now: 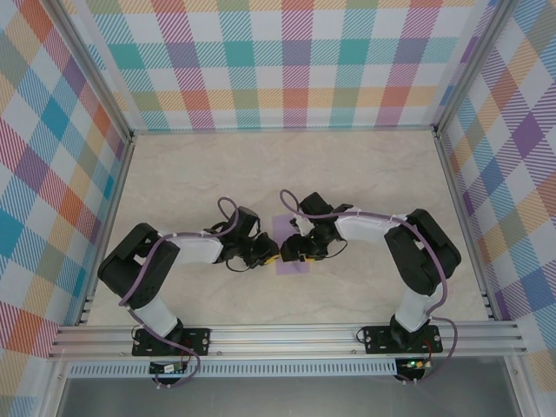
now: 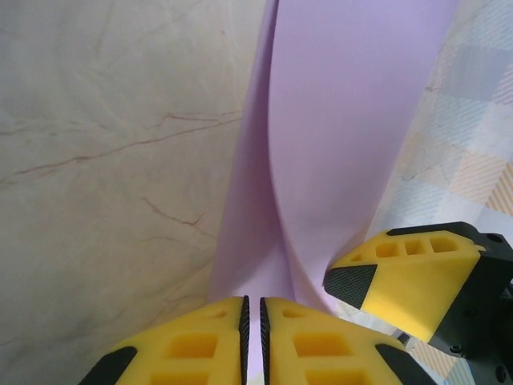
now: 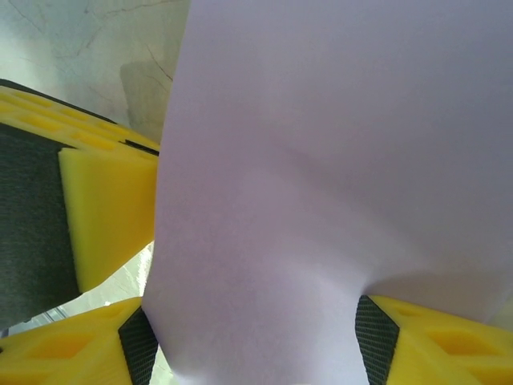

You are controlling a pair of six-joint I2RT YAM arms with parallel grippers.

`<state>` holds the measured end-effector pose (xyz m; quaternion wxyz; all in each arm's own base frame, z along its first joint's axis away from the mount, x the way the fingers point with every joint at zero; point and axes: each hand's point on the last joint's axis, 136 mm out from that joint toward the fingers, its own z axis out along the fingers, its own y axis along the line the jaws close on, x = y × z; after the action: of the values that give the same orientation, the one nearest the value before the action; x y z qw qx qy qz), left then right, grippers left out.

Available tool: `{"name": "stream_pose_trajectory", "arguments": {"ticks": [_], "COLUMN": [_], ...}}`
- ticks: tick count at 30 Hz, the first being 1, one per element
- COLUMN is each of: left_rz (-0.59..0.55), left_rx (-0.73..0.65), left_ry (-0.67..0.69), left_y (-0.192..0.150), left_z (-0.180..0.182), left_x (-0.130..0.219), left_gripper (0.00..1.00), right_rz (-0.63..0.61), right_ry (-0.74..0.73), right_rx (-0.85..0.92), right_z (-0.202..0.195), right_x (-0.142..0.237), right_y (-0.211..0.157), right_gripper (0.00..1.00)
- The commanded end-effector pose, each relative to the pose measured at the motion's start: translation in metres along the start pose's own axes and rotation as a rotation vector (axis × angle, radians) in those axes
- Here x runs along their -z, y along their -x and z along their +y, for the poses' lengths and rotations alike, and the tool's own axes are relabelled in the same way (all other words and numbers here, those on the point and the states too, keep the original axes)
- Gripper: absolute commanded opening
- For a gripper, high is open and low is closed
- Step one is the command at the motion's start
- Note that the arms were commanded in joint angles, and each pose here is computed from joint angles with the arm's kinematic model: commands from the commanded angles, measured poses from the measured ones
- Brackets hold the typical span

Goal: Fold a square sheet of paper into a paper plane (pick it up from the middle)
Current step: Fold the triangle a second time at the center of the table.

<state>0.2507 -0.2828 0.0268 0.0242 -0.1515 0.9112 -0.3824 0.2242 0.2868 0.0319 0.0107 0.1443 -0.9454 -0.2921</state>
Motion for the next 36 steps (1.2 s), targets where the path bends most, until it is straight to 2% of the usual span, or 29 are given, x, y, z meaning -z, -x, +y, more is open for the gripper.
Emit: {"name": "stream_pose_trajectory", "arguments": {"ticks": [1, 9, 13, 16, 19, 23, 27, 32, 36], "left_rz": [0.027, 0.023, 0.021, 0.022, 0.025, 0.028, 0.026, 0.028, 0.029], "left_rx": [-0.020, -0.009, -0.007, -0.008, -0.010, -0.016, -0.019, -0.018, -0.013], "left_ry": [-0.056, -0.024, -0.017, -0.019, -0.025, -0.036, -0.040, -0.040, -0.036], "left_y": [-0.004, -0.006, -0.006, -0.006, -0.006, -0.007, -0.006, -0.004, -0.003], "left_z": [-0.017, -0.005, -0.003, -0.003, -0.005, -0.009, -0.013, -0.015, -0.015], "left_x": [-0.006, -0.008, -0.009, -0.009, -0.008, -0.007, -0.007, -0.009, -0.010], "left_gripper": [0.12, 0.08, 0.07, 0.07, 0.06, 0.06, 0.06, 0.06, 0.05], "right_rz": [-0.024, -0.112, -0.160, -0.163, -0.148, -0.126, -0.161, -0.188, -0.162], "right_ry": [0.043, 0.144, 0.138, 0.102, 0.047, -0.001, 0.042, 0.113, 0.100], "right_rx": [-0.004, 0.017, 0.008, -0.023, -0.063, -0.090, -0.043, 0.053, 0.131], "right_z": [0.006, 0.029, 0.028, 0.018, 0.005, -0.005, 0.006, 0.024, 0.032], "right_x": [0.009, 0.034, 0.043, 0.040, 0.033, 0.028, 0.039, 0.053, 0.048], "right_y": [0.003, 0.017, 0.025, 0.028, 0.028, 0.027, 0.025, 0.014, 0.000], "right_gripper": [0.68, 0.69, 0.68, 0.60, 0.47, 0.39, 0.40, 0.48, 0.53]}}
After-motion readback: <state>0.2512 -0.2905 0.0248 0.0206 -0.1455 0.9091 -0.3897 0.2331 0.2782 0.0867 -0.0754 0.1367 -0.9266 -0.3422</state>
